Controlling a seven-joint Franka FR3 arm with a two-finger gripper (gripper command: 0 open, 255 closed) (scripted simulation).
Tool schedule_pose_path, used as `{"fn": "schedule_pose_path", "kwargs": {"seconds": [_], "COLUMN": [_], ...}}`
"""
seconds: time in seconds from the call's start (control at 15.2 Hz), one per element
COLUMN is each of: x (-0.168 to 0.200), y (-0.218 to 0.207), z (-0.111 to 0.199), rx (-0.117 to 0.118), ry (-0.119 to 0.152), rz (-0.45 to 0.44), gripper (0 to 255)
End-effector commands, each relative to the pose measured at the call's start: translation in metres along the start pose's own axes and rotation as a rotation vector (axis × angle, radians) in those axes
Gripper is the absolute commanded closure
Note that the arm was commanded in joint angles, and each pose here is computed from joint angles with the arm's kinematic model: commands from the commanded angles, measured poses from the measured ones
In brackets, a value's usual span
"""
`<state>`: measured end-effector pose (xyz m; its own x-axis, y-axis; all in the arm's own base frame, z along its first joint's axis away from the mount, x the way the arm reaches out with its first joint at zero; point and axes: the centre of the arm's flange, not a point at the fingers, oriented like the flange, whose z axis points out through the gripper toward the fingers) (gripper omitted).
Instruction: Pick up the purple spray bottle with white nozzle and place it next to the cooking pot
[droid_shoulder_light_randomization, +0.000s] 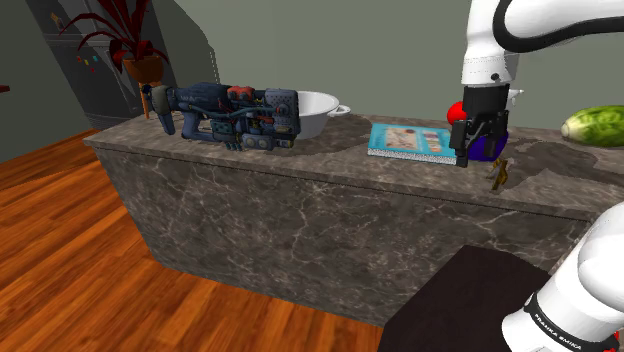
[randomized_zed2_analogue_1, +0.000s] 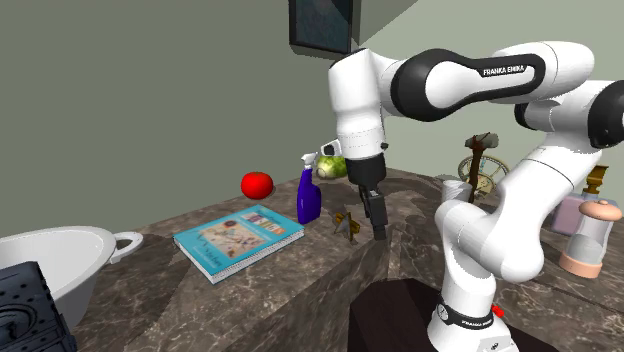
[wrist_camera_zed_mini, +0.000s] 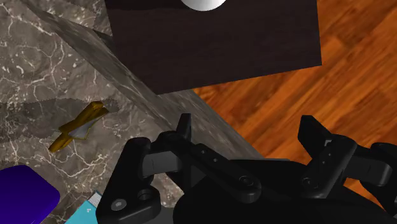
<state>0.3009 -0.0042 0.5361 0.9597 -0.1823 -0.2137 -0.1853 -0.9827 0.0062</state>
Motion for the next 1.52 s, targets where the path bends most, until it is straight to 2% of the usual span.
{"fn": "schedule_pose_path", "kwargs": {"seconds": [0.0,0.73,1.45], "x": [0.0,-0.029,-0.004], "y": [0.0,0.16,0.32], "z": [0.0,0.004,0.019], "rx": [0.0,0.06,0.12], "ry": [0.0,0.276,0.552], "rz": [0.0,-0.315,-0.629], "gripper": [0,0,0]}}
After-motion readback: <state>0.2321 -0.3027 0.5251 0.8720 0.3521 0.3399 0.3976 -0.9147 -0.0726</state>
